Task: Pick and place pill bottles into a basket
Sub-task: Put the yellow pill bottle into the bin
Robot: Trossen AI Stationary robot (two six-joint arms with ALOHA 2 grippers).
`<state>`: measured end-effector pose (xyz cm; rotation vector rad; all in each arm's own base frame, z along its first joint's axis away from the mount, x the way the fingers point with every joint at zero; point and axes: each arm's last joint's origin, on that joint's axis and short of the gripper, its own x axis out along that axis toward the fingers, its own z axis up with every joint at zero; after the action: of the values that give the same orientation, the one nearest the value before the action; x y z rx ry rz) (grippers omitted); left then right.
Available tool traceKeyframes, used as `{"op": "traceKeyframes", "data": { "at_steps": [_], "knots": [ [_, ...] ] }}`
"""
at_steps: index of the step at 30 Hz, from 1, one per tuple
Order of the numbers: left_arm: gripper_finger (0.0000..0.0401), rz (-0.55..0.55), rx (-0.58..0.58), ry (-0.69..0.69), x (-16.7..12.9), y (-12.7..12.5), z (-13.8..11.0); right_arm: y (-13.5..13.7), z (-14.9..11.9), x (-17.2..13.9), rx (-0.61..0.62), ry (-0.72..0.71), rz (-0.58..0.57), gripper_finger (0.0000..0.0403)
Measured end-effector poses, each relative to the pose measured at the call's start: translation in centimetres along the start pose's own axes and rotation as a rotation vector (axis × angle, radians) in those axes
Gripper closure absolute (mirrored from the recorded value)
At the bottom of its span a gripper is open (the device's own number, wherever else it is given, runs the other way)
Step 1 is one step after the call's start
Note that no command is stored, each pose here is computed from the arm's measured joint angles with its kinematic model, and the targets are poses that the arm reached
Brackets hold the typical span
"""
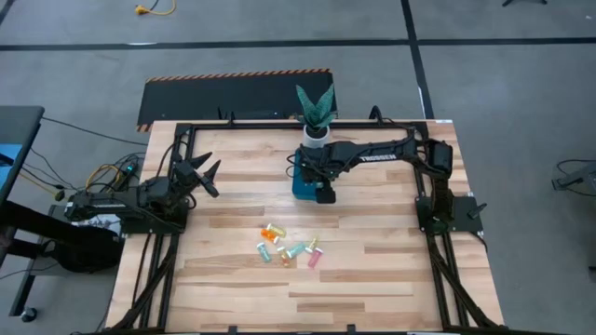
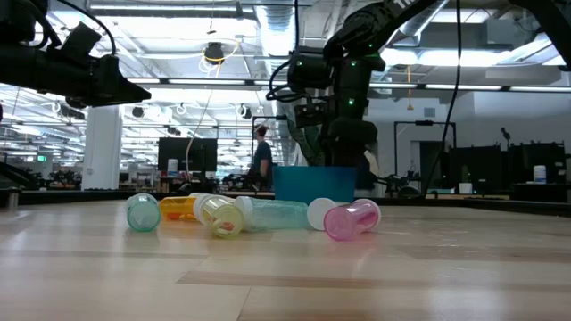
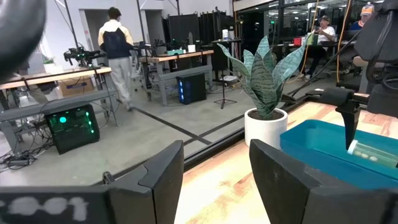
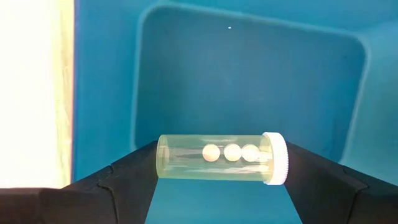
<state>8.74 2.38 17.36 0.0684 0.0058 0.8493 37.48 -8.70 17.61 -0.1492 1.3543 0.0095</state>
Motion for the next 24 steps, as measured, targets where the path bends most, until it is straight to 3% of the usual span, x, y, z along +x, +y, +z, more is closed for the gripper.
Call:
{"op": "traceKeyframes", "data": {
  "at_steps": [24],
  "knots": [
    [0.0226, 0.0, 0.0, 0.0, 0.0, 0.0, -0.01, 0.2, 0.34, -0.02, -0.007, -0.016, -0.034, 0.0096]
  ]
}}
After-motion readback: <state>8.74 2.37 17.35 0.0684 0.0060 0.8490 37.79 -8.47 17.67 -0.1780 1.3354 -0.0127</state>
